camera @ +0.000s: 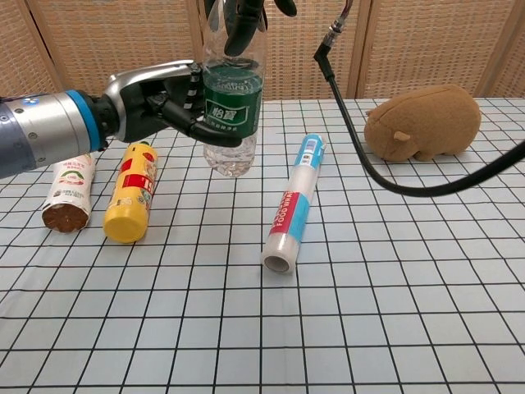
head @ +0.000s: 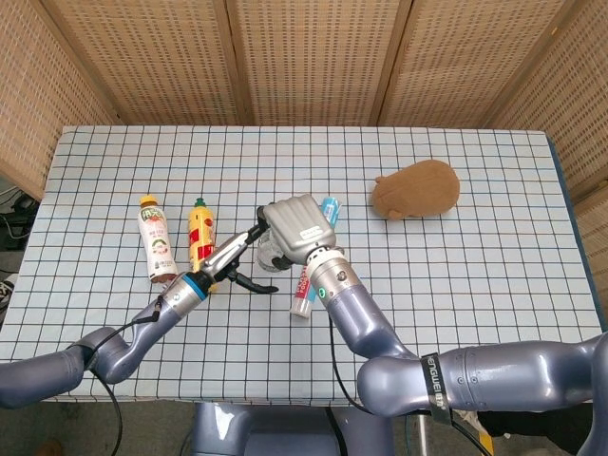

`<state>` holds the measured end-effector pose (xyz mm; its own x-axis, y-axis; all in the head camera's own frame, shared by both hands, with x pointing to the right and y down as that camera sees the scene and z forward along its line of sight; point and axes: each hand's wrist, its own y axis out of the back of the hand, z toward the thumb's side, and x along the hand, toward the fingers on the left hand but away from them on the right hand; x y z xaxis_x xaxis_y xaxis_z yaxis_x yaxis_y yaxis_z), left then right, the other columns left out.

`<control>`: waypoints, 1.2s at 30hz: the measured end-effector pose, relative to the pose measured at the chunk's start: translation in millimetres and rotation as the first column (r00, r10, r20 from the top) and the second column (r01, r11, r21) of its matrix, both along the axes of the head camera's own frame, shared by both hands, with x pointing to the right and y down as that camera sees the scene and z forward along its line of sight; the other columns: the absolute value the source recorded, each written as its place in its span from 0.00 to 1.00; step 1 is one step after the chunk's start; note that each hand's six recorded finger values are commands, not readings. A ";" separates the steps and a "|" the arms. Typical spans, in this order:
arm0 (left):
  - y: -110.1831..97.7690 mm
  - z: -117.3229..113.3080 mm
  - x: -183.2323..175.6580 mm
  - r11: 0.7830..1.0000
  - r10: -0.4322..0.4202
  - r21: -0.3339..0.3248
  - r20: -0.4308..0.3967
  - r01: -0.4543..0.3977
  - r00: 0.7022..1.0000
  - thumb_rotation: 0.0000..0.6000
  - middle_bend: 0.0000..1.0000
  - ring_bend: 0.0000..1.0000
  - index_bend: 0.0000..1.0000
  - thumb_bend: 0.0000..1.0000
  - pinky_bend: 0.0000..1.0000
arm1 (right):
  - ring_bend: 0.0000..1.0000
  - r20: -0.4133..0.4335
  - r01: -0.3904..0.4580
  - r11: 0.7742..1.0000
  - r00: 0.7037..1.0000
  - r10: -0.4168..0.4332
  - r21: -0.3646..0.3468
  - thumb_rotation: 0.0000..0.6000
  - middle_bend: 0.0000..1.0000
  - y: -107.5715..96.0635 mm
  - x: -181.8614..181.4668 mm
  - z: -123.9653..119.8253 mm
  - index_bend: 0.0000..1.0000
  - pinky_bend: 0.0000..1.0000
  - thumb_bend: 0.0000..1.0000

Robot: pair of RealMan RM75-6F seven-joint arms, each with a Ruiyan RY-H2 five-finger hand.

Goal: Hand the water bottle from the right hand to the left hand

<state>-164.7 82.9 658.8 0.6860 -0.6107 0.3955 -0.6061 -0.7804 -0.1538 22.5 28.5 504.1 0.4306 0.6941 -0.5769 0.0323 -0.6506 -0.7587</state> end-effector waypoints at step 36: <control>1.3 7.5 41.6 0.996 -0.083 -0.036 -0.039 0.082 0.996 1.00 0.55 0.50 0.68 0.33 0.48 | 0.00 0.053 -0.025 0.998 0.998 0.029 -0.058 1.00 0.00 -5.9 24.0 -11.1 0.00 0.00 0.00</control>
